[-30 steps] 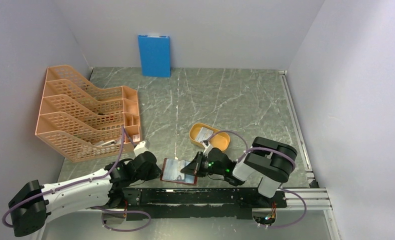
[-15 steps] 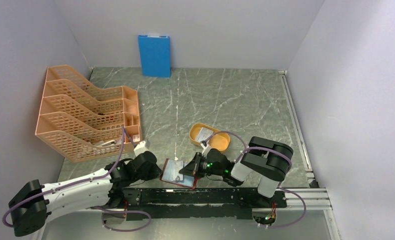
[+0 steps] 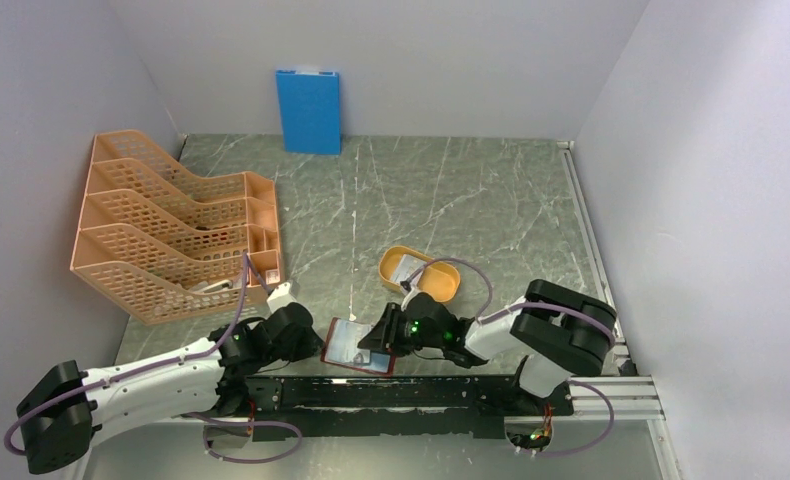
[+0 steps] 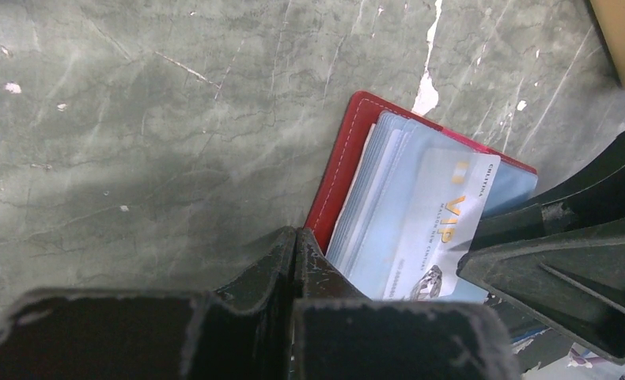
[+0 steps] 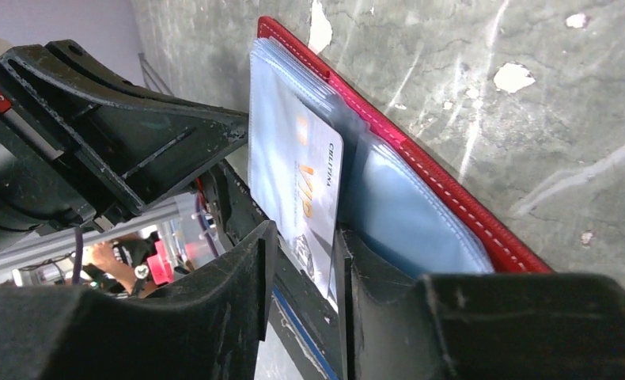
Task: Put the credit cards into the card holder
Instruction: Insert the credit card into the card holder.
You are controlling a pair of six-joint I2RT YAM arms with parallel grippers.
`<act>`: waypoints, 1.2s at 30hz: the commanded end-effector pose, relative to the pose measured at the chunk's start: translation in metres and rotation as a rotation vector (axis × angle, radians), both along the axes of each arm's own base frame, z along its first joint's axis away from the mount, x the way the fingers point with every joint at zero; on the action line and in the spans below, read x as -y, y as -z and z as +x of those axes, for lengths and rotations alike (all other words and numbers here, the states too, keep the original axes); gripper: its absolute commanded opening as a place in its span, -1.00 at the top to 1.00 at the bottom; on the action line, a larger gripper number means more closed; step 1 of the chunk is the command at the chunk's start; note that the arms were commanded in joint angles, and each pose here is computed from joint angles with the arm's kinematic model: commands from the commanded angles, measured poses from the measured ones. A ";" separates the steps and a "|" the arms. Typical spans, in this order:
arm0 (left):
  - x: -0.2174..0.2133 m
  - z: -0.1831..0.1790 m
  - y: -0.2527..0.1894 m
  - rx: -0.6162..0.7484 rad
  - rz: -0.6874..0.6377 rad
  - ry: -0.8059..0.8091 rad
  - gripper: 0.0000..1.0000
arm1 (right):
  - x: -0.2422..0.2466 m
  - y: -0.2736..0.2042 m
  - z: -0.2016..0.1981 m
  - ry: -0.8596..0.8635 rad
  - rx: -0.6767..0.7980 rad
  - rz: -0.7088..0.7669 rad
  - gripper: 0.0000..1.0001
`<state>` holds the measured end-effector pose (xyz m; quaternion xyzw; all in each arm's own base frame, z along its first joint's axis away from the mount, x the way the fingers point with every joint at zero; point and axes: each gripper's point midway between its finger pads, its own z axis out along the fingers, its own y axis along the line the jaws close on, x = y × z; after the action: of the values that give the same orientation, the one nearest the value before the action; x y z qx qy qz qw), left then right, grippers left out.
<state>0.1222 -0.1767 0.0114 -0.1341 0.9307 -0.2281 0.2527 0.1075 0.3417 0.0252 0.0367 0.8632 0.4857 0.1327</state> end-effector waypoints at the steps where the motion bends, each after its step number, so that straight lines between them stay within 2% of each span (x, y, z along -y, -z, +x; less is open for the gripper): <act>1: -0.027 -0.022 0.027 -0.090 0.113 0.021 0.90 | 0.007 0.012 0.000 -0.018 0.017 -0.137 0.25; 9: -0.016 -0.023 0.028 -0.095 0.071 0.053 0.90 | -0.006 0.019 -0.010 -0.096 -0.013 -0.219 0.26; 17: -0.008 -0.022 0.022 -0.081 0.022 0.067 0.90 | -0.018 0.014 -0.007 -0.072 -0.036 -0.209 0.29; 21: -0.008 -0.020 0.019 -0.070 0.011 0.047 0.90 | -0.012 0.016 -0.001 -0.058 -0.018 -0.281 0.27; 29: -0.011 -0.012 0.013 -0.049 0.032 0.012 0.90 | 0.004 0.018 -0.003 -0.062 -0.004 -0.354 0.04; 36: -0.016 -0.012 0.014 -0.045 0.054 0.000 0.90 | 0.015 0.009 0.000 -0.049 0.030 -0.388 -0.05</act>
<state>0.1209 -0.1797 0.0118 -0.1361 0.9260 -0.2463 0.2515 0.1072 0.3501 0.0297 -0.0118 0.9212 0.3680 0.1257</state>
